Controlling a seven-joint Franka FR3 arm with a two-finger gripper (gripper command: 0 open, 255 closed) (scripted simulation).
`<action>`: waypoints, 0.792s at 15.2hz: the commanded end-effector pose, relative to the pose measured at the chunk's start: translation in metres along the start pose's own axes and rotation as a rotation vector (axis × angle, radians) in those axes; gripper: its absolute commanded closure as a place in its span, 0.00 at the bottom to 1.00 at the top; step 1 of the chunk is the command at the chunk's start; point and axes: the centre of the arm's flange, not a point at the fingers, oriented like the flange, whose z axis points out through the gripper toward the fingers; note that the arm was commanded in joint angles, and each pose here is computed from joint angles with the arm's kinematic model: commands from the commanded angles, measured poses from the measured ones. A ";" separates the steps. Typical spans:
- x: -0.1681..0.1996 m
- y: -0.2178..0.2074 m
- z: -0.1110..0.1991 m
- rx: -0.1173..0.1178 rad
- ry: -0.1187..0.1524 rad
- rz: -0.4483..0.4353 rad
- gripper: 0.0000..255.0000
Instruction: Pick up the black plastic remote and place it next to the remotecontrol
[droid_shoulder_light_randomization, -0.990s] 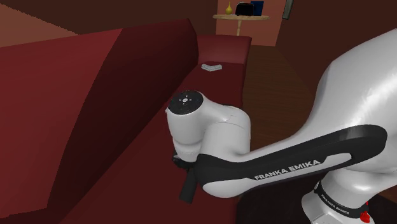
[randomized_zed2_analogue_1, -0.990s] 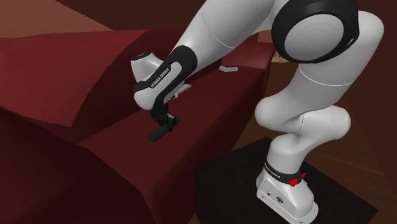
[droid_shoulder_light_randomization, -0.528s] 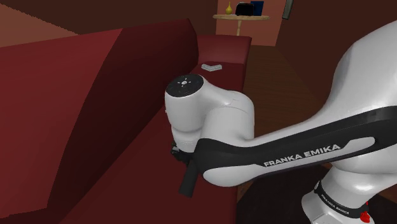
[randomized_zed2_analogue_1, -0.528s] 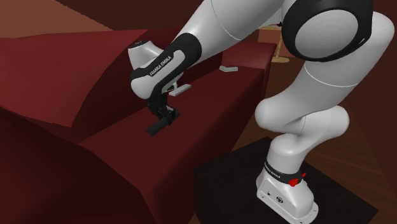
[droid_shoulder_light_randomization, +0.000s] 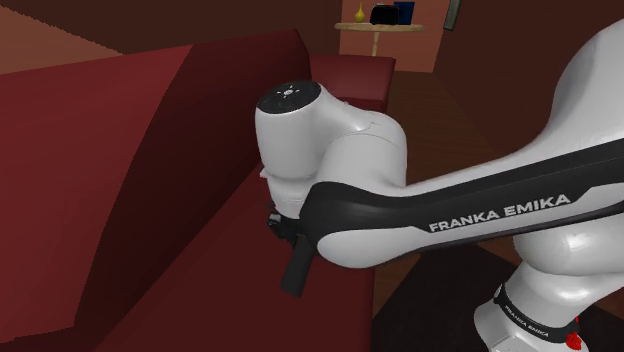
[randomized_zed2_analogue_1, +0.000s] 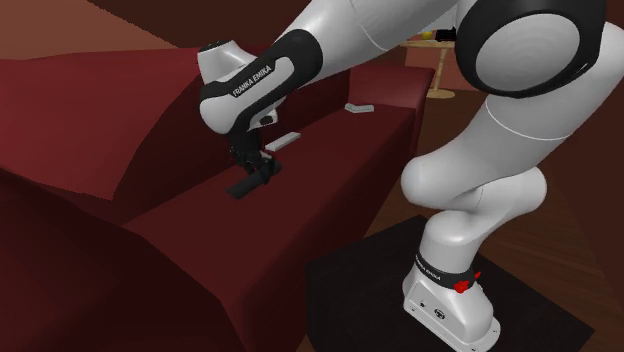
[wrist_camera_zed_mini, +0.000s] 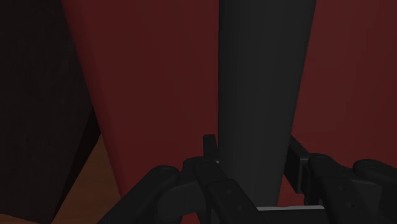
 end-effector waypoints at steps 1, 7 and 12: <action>0.012 -0.004 -0.002 0.000 0.000 0.000 1.00; 0.085 -0.030 0.015 0.000 0.000 0.000 1.00; 0.146 -0.051 0.029 0.000 0.000 0.000 1.00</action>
